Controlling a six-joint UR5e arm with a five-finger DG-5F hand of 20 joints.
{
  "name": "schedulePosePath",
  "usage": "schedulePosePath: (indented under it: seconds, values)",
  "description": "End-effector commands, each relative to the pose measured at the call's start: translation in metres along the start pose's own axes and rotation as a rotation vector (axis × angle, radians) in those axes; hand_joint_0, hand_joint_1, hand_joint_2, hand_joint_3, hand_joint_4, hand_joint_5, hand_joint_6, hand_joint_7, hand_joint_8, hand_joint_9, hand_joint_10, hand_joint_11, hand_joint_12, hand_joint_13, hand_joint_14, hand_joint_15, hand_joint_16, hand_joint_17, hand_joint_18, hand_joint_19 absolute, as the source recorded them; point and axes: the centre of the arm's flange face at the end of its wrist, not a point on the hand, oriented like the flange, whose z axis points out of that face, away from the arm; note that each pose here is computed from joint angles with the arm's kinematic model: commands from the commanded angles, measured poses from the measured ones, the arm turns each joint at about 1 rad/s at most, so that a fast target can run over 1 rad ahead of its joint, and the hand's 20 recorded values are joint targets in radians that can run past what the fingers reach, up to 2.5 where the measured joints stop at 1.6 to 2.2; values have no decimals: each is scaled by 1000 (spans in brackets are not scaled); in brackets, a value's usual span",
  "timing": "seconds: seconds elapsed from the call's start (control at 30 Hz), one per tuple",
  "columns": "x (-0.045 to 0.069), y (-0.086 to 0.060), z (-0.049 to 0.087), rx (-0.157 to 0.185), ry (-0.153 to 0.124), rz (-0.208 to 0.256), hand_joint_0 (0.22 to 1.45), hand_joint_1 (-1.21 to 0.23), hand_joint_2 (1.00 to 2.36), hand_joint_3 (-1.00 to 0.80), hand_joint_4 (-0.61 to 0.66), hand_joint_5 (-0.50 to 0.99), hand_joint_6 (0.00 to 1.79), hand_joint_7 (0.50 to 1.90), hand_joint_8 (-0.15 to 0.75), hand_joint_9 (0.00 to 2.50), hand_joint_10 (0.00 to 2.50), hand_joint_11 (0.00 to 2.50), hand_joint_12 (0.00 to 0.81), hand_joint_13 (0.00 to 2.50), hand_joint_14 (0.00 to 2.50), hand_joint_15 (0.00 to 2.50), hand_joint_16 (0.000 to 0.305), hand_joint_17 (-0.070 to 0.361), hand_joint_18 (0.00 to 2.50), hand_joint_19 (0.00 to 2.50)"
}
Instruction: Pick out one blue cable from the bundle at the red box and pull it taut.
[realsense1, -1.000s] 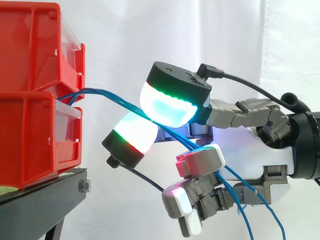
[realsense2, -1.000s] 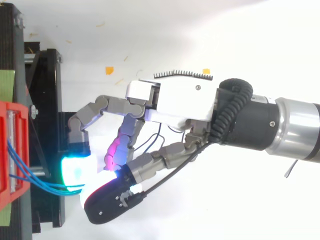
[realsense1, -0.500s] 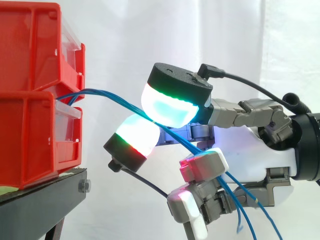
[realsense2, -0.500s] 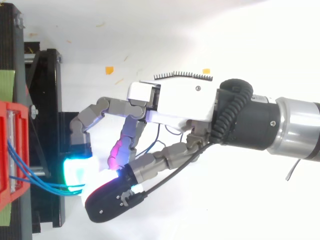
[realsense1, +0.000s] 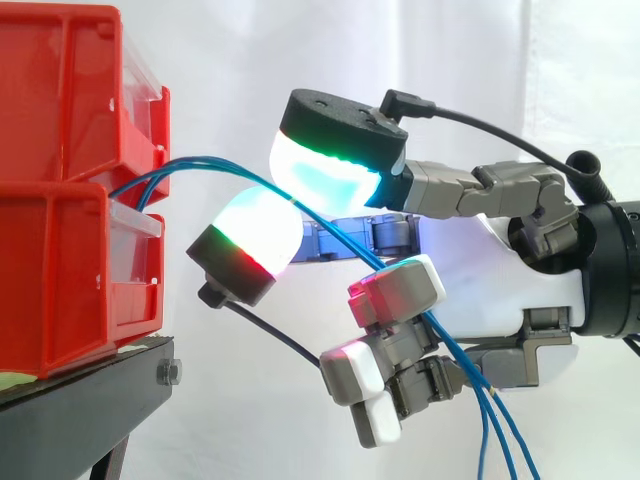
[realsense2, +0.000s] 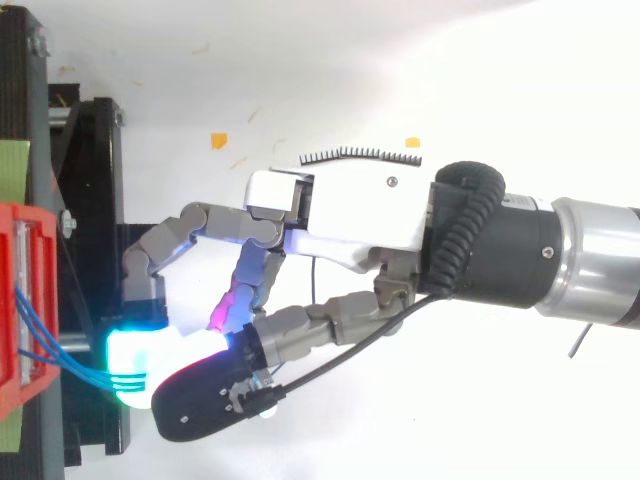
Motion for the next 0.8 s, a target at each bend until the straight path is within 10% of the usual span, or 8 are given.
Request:
schedulePosePath:
  seconds: [0.0,0.3,0.47,0.77]
  values:
    - [-1,7,2,-5,-3,0,491,-689,1449,-86,-75,-48,909,1015,388,1492,31,835,452,1181,22,648,67,150,993,645]
    - [-2,4,1,12,-1,-4,552,-842,1315,-20,-89,-55,915,1055,372,1479,32,874,434,1182,21,652,64,143,1001,636]
    - [-5,0,-1,20,-7,-7,701,-925,1001,40,-137,-70,929,1156,341,1448,34,905,407,1156,26,690,56,126,964,685]
    - [-2,-12,-5,33,0,-12,784,-938,1017,-183,-197,-82,955,1132,295,1430,38,940,356,1123,27,713,46,104,900,736]
